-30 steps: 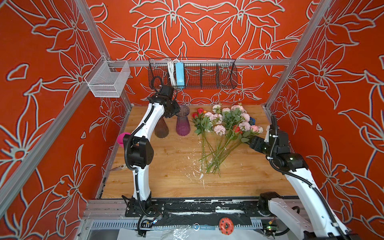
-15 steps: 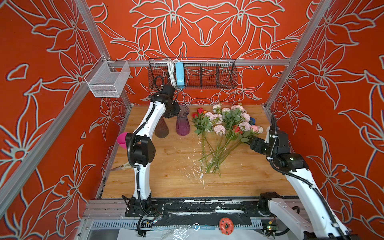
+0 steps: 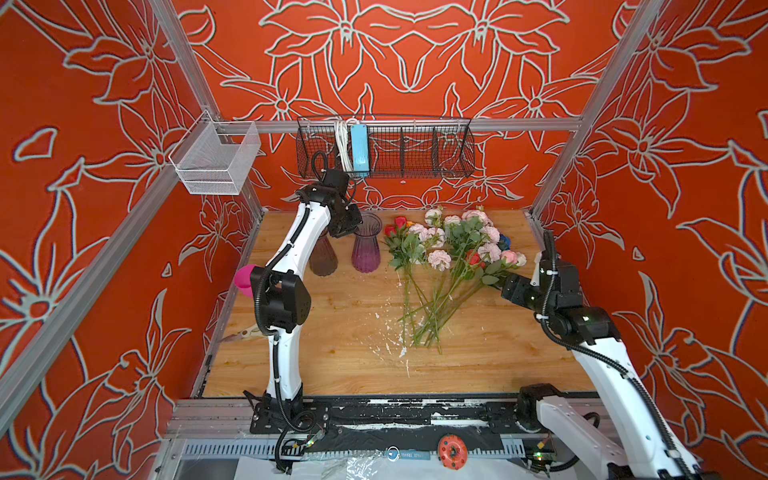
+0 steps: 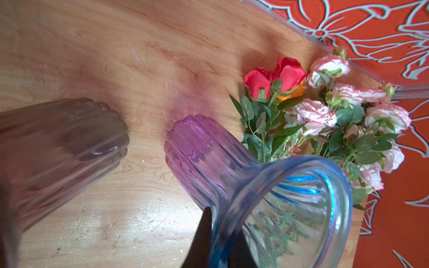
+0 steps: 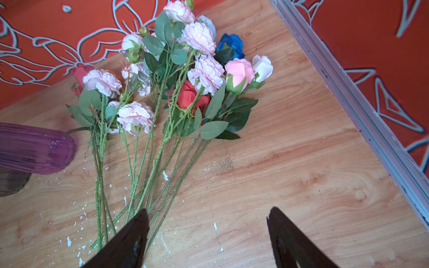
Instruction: Arrange the flowers into the vase
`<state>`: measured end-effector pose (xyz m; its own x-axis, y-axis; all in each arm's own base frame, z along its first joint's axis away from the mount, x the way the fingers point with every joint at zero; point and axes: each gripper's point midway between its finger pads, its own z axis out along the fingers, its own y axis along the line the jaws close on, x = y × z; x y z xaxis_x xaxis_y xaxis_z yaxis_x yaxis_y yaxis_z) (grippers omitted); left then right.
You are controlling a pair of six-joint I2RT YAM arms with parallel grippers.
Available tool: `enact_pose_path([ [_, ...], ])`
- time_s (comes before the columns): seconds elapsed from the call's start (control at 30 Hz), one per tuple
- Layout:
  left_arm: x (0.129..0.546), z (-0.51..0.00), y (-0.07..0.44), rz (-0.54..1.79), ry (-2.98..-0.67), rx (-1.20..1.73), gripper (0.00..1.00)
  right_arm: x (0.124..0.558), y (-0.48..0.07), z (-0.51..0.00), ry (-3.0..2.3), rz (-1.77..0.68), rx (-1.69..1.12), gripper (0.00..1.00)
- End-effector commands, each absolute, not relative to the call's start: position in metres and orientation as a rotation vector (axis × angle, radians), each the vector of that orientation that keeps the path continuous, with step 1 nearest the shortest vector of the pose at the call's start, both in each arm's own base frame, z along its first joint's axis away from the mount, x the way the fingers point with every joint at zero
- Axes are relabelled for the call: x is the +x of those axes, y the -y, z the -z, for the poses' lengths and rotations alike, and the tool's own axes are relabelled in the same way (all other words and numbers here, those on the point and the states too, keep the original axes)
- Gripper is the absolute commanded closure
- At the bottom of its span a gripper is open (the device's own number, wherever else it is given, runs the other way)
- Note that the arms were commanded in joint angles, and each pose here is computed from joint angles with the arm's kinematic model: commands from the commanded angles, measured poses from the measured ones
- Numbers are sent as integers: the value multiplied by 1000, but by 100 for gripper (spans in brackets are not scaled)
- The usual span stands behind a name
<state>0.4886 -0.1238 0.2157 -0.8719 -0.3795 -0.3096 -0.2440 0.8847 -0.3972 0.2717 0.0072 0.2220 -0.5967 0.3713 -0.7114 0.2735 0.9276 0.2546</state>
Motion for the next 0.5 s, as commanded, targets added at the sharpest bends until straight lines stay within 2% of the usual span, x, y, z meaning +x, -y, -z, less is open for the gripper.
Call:
enact_pose_path([
  [0.0, 462, -237, 140, 551, -2704, -374, 100, 275, -8, -232, -2236, -141, 443, 19],
  [0.3, 408, -237, 156, 588, -2784, -272, 100, 289, -30, -220, -2273, -275, 395, 26],
  [0.47, 372, -226, 150, 562, -2848, -230, 100, 301, -62, -203, -2309, -381, 286, 41],
])
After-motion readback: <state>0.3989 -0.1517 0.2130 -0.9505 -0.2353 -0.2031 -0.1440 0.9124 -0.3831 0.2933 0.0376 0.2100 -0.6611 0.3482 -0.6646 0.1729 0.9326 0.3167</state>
